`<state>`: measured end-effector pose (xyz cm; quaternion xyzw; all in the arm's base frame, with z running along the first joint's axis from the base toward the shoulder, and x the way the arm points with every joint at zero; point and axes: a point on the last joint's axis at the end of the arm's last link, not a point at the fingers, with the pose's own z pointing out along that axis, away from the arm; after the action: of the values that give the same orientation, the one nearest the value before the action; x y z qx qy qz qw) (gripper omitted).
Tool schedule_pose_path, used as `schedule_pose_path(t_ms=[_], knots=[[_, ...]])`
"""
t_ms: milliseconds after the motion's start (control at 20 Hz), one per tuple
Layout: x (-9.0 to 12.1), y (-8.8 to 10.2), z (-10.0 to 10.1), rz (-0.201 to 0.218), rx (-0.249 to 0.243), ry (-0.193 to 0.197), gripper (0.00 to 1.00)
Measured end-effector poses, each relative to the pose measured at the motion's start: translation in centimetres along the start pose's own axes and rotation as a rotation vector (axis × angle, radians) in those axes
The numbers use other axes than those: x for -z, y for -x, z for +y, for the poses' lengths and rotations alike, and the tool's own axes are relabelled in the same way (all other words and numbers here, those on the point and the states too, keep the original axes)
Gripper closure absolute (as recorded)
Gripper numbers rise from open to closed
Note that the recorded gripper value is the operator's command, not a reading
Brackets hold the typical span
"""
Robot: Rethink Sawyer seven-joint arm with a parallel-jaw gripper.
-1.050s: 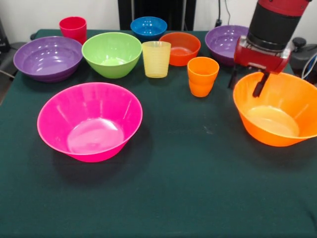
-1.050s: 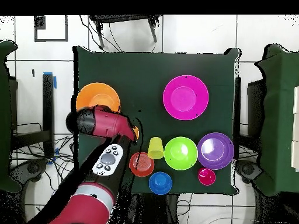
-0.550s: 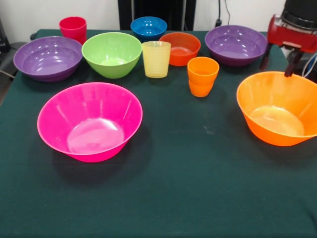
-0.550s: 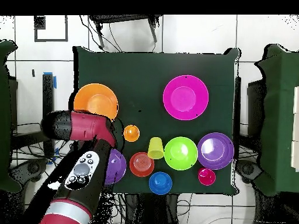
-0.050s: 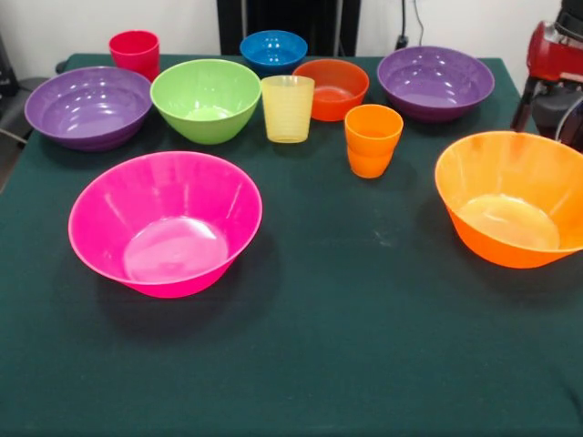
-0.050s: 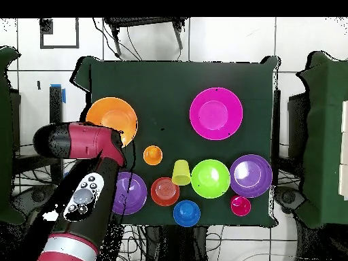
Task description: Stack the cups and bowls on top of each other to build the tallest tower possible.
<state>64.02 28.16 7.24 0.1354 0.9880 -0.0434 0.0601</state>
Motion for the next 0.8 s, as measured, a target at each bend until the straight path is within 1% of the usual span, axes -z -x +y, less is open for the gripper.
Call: schedule_pose_path(t_ms=[300,500,800], knots=[[-0.1,1.0,1.0,-0.020,0.009,0.012,0.00],[-0.6,0.9,1.4,-0.016,0.011,0.015,0.00],[-1.5,0.3,2.1,0.002,0.001,0.024,0.00]])
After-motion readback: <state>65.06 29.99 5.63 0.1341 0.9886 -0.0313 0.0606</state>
